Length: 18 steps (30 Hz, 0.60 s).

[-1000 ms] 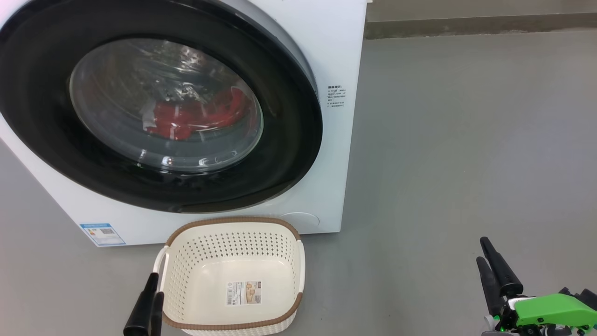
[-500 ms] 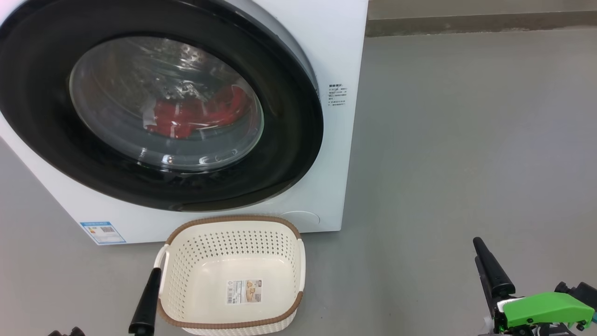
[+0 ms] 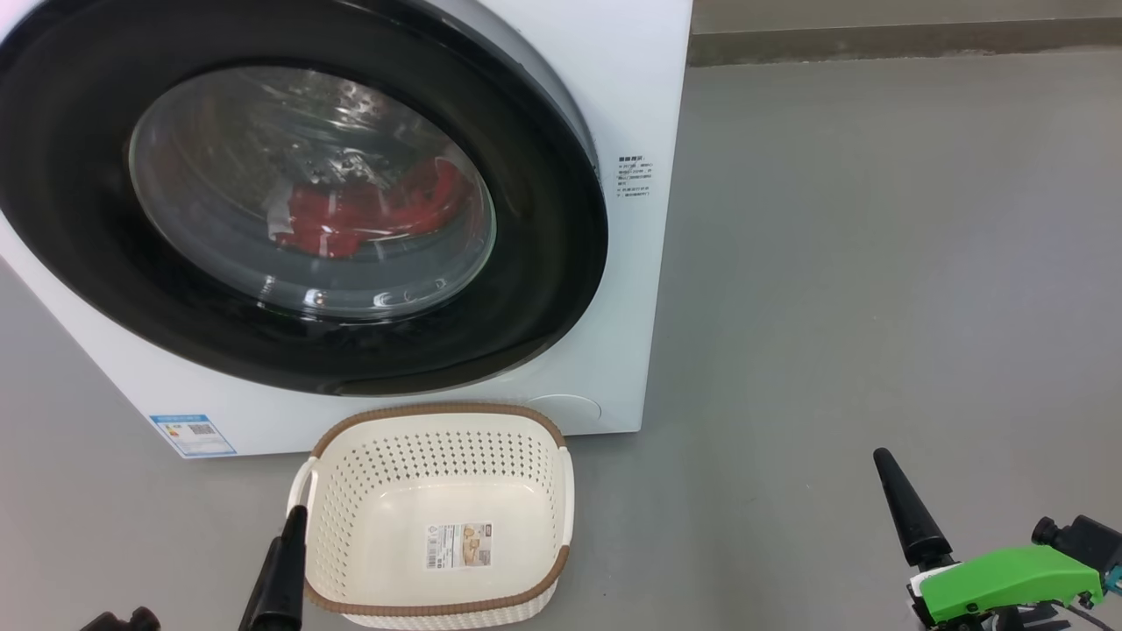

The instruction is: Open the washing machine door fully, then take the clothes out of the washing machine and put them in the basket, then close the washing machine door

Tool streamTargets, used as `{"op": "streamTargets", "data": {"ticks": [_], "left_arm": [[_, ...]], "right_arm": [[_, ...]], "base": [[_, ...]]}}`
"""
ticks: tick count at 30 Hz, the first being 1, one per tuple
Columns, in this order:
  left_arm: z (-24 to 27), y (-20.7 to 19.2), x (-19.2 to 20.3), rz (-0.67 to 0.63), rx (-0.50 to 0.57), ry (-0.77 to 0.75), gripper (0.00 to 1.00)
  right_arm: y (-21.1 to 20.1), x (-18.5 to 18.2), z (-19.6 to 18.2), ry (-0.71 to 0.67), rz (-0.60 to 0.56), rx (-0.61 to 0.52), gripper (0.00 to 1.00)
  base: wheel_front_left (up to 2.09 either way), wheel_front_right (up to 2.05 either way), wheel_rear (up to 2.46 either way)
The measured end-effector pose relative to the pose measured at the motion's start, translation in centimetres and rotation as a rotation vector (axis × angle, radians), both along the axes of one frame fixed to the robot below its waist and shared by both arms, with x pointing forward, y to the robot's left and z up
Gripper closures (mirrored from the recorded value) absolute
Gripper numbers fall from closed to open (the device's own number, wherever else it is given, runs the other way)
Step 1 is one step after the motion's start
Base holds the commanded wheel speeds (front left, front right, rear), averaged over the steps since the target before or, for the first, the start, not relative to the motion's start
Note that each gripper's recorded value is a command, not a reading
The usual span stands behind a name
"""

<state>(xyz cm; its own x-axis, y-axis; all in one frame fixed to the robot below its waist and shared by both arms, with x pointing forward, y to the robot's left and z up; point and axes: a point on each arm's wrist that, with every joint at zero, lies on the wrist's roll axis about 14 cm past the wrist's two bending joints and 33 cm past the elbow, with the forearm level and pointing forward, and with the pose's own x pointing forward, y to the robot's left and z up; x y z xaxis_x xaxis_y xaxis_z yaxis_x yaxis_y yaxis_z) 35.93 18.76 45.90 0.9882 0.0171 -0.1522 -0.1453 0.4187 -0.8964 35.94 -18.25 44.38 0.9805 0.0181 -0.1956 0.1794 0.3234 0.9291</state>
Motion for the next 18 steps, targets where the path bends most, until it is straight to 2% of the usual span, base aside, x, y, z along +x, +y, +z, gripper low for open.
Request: {"op": "streamTargets", "data": {"ticks": [18], "left_arm": [[0.24,-0.06,-0.17,-0.022,0.258,-0.002,0.0]], "right_arm": [[0.74,-0.12,-0.42,-0.002,0.074,-0.227,0.0]], "base": [[0.0,0.0,0.0]]}}
